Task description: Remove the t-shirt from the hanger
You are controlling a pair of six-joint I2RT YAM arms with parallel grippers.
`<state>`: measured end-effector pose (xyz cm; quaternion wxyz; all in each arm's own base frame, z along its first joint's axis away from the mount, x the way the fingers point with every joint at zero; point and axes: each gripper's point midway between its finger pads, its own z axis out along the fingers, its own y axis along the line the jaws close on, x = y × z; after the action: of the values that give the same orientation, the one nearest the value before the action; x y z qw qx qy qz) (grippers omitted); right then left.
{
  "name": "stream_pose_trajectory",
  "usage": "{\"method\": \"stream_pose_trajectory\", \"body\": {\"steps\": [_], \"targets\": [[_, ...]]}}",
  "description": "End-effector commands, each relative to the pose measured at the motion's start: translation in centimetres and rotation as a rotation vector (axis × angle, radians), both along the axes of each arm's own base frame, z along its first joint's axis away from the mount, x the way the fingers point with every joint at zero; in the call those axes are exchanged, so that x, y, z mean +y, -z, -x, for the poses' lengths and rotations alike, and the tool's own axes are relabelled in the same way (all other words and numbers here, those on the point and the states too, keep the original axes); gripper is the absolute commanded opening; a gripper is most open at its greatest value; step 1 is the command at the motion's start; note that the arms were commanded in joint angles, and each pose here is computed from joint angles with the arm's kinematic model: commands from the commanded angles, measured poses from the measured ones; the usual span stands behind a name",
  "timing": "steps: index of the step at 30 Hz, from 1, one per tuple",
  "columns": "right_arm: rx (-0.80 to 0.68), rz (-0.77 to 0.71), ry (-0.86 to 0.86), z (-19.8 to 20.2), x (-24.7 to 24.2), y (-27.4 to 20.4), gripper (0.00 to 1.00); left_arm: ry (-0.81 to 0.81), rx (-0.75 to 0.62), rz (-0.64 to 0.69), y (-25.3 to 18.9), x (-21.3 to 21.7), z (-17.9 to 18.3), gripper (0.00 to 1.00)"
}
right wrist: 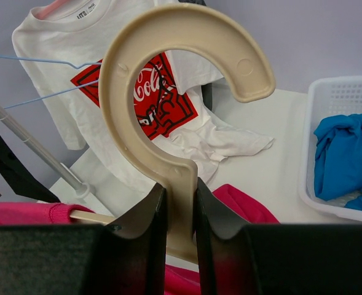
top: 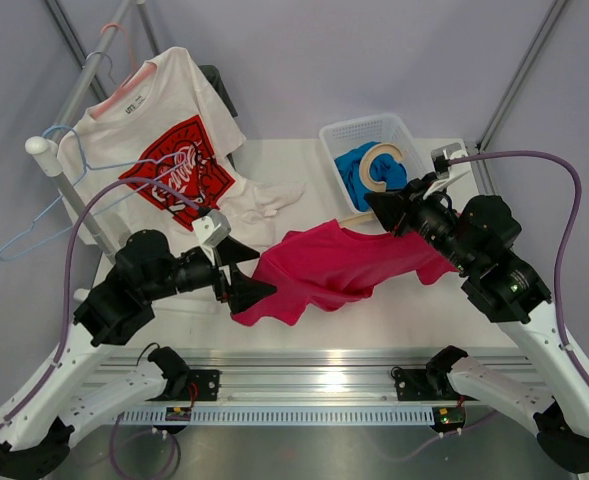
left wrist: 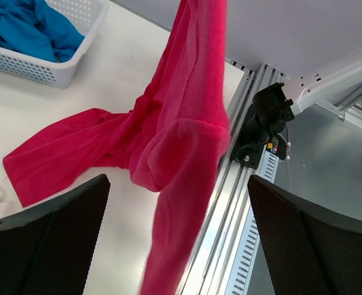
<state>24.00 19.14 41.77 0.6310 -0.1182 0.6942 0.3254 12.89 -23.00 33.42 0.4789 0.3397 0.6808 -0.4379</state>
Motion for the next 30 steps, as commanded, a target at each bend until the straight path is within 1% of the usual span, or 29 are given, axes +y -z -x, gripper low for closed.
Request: {"method": "stream_pose_trajectory", "body": {"steps": [1, 2, 3, 4, 6, 7, 8, 11, 12, 18, 21, 22, 24, 25, 30], "targets": [[-0.056, -0.064, -0.031, 1.0, 0.0, -2.7, 0.00, 0.063, -0.035, 0.005, -0.4, -0.5, 0.5, 0.91], [-0.057, -0.066, -0.028, 1.0, 0.0, -2.7, 0.00, 0.080, -0.027, 0.002, 0.0, -0.7, 0.7, 0.85], [-0.057, -0.066, -0.022, 0.9, -0.1, -2.7, 0.00, 0.088, -0.026, 0.003, 0.1, -0.8, 0.8, 0.75], [-0.058, -0.065, -0.018, 0.8, -0.1, -2.7, 0.00, 0.090, -0.023, 0.003, 0.2, -0.8, 0.8, 0.50], [-0.059, -0.061, 0.023, 0.3, -0.7, -2.8, 0.00, 0.084, -0.020, -0.004, 0.7, -0.8, 0.7, 0.30], [-0.062, -0.054, 0.093, -0.4, -1.8, -3.0, 0.00, 0.073, -0.022, -0.005, 0.8, -0.6, 0.7, 0.00], [-0.064, -0.049, 0.124, -0.6, -2.3, -3.1, 0.00, 0.023, -0.016, -0.016, 1.2, -0.3, 0.0, 0.00], [-0.079, -0.040, 0.240, -1.5, -4.2, -3.9, 0.00, -0.039, -0.015, -0.021, 1.6, 0.4, -0.7, 0.00], [-0.079, -0.042, 0.242, -1.6, -4.2, -4.0, 0.00, -0.061, -0.013, -0.023, 1.6, 0.5, -1.0, 0.00], [-0.112, -0.132, 0.399, -1.8, -7.3, -5.6, 0.00, -0.215, 0.030, -0.041, 2.1, 1.8, -2.9, 0.00], [-0.128, -0.165, 0.469, -1.4, -9.0, -6.3, 0.00, -0.336, 0.044, -0.055, 2.3, 3.3, -4.1, 0.00], [-0.136, -0.175, 0.489, -1.1, -9.6, -6.6, 0.00, -0.398, 0.035, -0.057, 2.1, 4.2, -4.7, 0.00], [-0.144, -0.177, 0.528, -0.9, -10.5, -6.7, 0.00, -0.455, 0.051, -0.075, 2.5, 5.2, -5.0, 0.00], [-0.151, -0.182, 0.540, -0.7, -10.9, -7.0, 0.00, -0.509, 0.047, -0.078, 2.1, 6.0, -5.5, 0.00], [-0.144, -0.170, 0.608, -0.4, -12.4, -6.8, 0.00, -0.618, 0.086, -0.105, 2.6, 7.6, -6.2, 0.00]]}}
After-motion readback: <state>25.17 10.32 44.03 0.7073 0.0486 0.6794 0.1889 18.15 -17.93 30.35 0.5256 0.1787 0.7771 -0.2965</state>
